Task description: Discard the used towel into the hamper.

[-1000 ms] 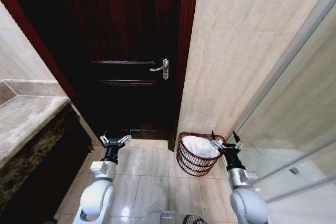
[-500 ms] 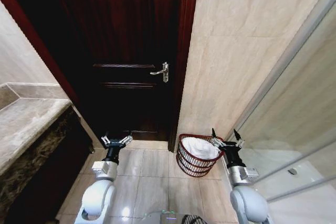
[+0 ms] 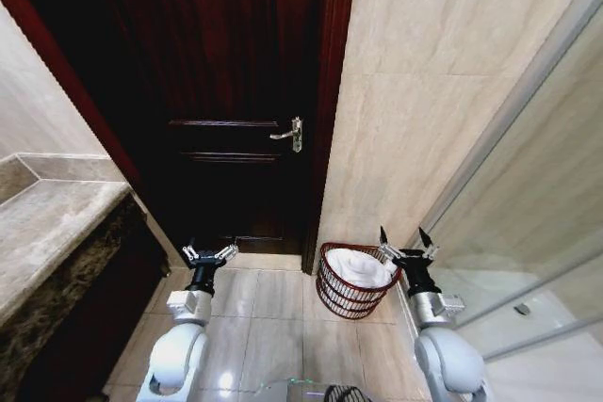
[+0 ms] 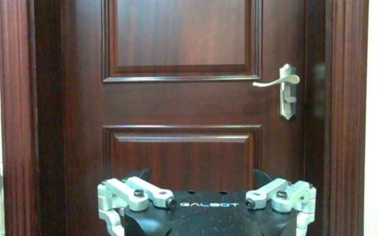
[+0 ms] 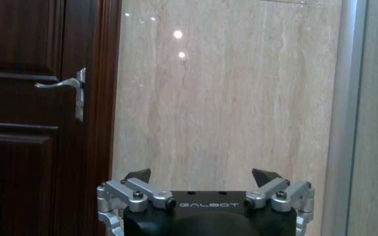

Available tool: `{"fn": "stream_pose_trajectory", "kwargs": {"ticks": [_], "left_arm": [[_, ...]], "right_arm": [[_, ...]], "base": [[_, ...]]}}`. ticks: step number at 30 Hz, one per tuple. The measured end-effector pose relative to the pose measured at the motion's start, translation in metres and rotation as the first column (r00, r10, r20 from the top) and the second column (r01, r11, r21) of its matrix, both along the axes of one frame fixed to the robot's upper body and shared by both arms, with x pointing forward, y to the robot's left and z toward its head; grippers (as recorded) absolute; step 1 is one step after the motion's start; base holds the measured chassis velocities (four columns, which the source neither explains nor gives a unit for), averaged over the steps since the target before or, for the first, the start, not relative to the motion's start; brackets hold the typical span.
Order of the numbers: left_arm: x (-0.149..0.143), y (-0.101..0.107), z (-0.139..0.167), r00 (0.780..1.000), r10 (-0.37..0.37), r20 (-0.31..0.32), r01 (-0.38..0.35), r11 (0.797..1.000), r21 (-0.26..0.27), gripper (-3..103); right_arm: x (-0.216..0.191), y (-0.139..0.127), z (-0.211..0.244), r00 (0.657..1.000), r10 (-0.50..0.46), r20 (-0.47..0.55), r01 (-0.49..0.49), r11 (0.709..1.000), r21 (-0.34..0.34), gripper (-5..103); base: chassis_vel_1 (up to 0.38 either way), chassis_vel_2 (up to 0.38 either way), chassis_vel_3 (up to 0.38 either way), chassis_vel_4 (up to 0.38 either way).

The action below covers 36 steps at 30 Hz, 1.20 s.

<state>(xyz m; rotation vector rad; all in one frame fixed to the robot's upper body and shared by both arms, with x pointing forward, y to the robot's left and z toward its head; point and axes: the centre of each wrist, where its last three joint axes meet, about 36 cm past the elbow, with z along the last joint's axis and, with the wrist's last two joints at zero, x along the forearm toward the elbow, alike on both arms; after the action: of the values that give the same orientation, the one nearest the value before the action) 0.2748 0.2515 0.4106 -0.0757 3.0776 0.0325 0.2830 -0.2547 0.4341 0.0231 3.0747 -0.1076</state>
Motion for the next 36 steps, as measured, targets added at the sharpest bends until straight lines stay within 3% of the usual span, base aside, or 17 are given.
{"fn": "stream_pose_trajectory", "kwargs": {"ticks": [10,16,25,36], "left_arm": [[0.001,-0.001,0.004,1.0,0.022,0.003,-0.022,0.999,-0.027,100],[0.002,0.01,0.012,1.0,0.028,-0.004,-0.028,0.998,-0.063,100],[-0.001,0.02,0.008,1.0,0.029,0.001,-0.029,0.999,-0.036,100],[-0.001,0.017,0.009,1.0,0.029,0.004,-0.029,0.999,-0.021,100]], "right_arm": [[0.001,0.0,0.002,1.0,-0.001,0.006,0.001,1.0,0.002,100],[0.0,0.0,0.002,1.0,-0.012,0.008,0.012,1.0,0.023,100],[-0.007,-0.011,0.001,1.0,-0.003,0.01,0.002,0.997,0.074,100],[-0.008,-0.006,-0.003,1.0,0.01,0.017,-0.011,0.998,0.068,100]], "base": [[0.0,0.0,0.0,0.0],[0.0,0.0,0.0,0.0],[0.0,0.0,0.0,0.0],[0.0,0.0,0.0,0.0]]}}
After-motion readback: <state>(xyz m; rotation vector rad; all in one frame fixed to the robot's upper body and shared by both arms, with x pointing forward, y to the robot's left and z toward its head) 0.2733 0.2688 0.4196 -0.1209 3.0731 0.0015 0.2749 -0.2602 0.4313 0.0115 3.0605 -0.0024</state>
